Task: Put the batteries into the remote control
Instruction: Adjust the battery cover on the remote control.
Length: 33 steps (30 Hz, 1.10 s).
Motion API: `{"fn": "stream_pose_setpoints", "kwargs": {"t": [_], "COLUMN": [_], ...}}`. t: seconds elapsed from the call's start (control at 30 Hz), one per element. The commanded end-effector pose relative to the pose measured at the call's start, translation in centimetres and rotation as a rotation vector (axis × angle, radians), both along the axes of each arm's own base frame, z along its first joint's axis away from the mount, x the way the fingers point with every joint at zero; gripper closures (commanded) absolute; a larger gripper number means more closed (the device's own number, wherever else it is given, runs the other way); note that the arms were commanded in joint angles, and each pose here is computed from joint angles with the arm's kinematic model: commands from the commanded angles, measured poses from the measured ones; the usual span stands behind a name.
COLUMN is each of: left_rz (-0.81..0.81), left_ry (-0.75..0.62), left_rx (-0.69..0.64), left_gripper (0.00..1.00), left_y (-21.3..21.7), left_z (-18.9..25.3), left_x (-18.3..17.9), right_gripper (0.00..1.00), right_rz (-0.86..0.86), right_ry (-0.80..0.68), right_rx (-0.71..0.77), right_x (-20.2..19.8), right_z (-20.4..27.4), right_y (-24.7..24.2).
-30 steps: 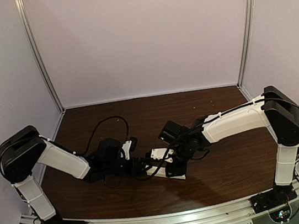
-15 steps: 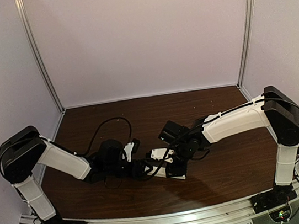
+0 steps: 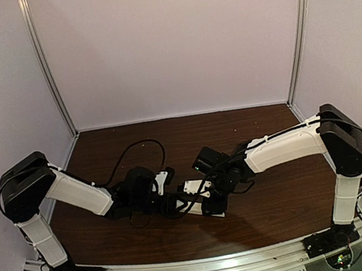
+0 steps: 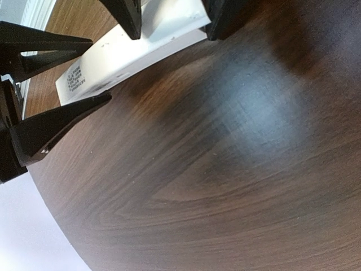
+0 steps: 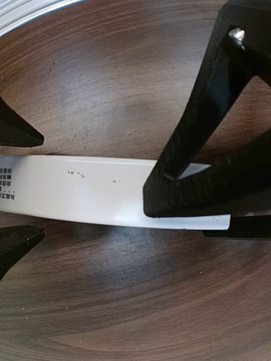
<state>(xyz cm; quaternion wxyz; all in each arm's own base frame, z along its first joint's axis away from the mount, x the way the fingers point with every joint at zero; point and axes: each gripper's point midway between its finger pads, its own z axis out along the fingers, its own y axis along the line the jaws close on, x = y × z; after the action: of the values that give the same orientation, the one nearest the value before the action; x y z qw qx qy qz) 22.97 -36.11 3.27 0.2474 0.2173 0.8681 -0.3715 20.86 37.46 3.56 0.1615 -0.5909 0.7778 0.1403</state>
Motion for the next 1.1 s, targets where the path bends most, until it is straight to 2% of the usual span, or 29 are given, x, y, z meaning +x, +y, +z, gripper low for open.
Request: {"fn": "stream_pose_setpoints", "kwargs": {"t": [0.0, 0.2, 0.5, 0.77, 1.07], "left_rz": [-0.009, -0.002, -0.006, -0.005, 0.003], "left_ry": [-0.022, -0.025, -0.027, -0.021, -0.023], "left_rx": [0.051, 0.078, 0.122, 0.140, 0.130], "left_gripper": [0.61, 0.61, 0.60, 0.59, 0.54], "left_y": [-0.3, -0.3, -0.5, -0.7, -0.7], "left_z": [-0.6, -0.8, -1.2, -1.6, -1.4], "left_x": [0.1, 0.1, 0.1, -0.1, -0.2], "right_gripper": [0.51, 0.50, 0.50, 0.52, 0.55], "right_rz": [-0.009, -0.020, -0.014, -0.018, -0.026], "right_ry": [-0.038, -0.051, -0.031, -0.020, -0.012], "right_rx": [0.004, 0.025, -0.024, -0.048, -0.059], "right_x": [0.3, 0.3, -0.1, -0.3, -0.5], "right_z": [1.3, 2.1, 1.1, 0.4, 0.3], "right_y": [-0.1, -0.2, -1.1, -1.6, -2.1]}}
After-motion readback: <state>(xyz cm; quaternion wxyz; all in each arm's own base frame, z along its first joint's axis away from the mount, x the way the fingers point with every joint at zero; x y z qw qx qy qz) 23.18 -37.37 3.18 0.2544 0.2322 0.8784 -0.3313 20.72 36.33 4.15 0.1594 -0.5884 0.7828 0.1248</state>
